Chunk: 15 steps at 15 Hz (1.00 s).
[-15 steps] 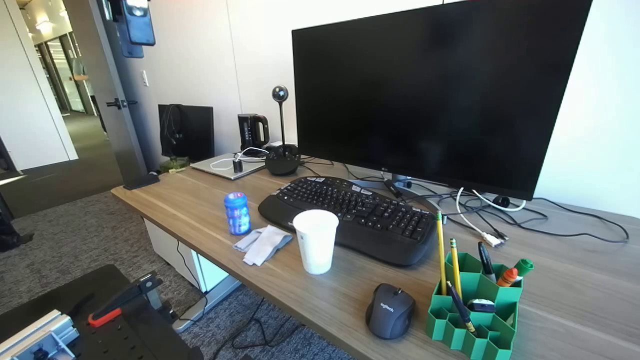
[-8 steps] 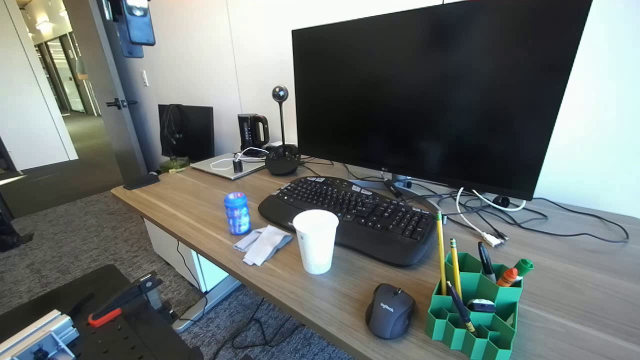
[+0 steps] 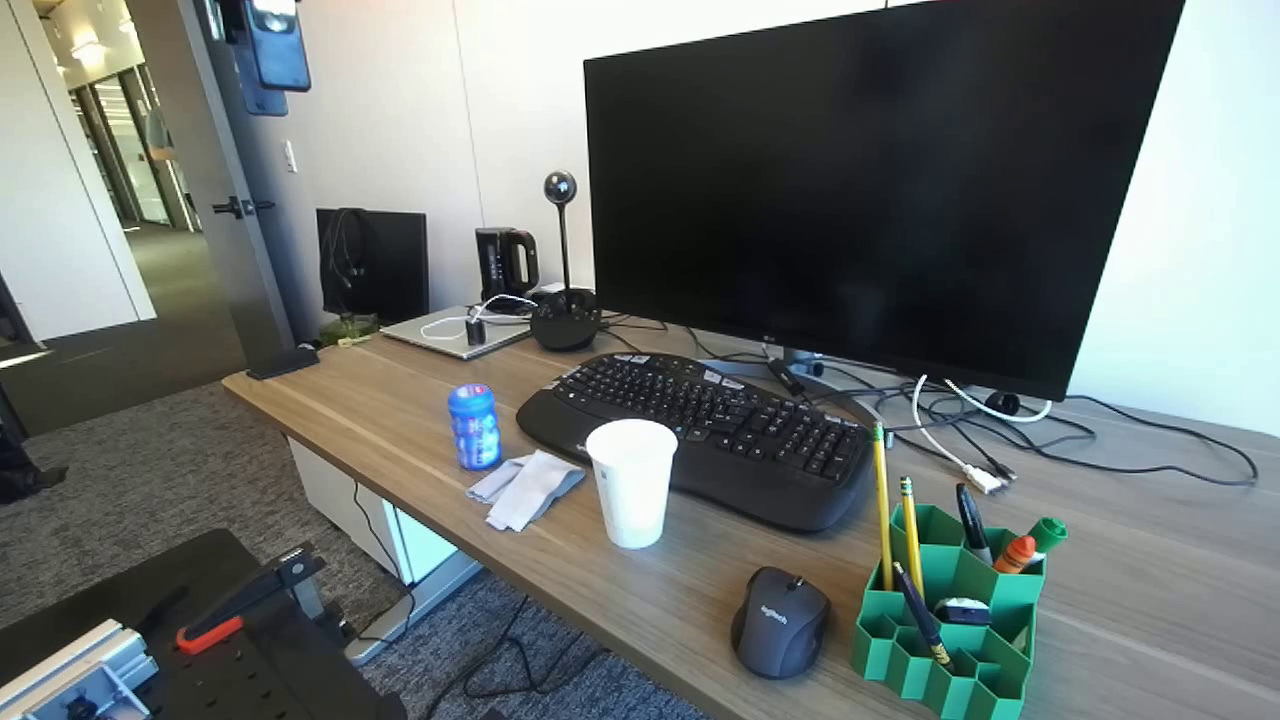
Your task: Pick up the pencil and put it in the cup
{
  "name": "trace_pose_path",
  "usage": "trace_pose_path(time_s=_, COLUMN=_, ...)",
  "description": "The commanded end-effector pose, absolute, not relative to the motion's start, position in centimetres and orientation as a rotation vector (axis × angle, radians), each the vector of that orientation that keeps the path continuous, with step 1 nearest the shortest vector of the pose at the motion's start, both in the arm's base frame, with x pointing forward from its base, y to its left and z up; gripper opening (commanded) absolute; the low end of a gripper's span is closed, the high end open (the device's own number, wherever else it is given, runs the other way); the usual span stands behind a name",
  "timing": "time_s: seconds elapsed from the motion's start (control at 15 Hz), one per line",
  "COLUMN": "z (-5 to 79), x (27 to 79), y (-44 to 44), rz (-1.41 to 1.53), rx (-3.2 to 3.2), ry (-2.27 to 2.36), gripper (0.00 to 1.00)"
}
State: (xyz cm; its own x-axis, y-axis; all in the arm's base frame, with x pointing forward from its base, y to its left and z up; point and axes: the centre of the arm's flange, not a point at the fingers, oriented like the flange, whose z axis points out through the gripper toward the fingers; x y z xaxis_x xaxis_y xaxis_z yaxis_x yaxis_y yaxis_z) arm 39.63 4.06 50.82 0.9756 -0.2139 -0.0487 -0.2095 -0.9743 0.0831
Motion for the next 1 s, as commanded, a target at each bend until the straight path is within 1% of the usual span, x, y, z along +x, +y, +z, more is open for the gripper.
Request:
trace_pose_path(time_s=0.0, z=50.82, x=39.63, y=4.06, rz=-0.088, rx=3.045, ry=-0.327, gripper=1.00)
trace_pose_path(time_s=0.93, z=50.73, x=39.63, y=3.78, rz=-0.096, rx=3.049, ry=-0.326, gripper=1.00)
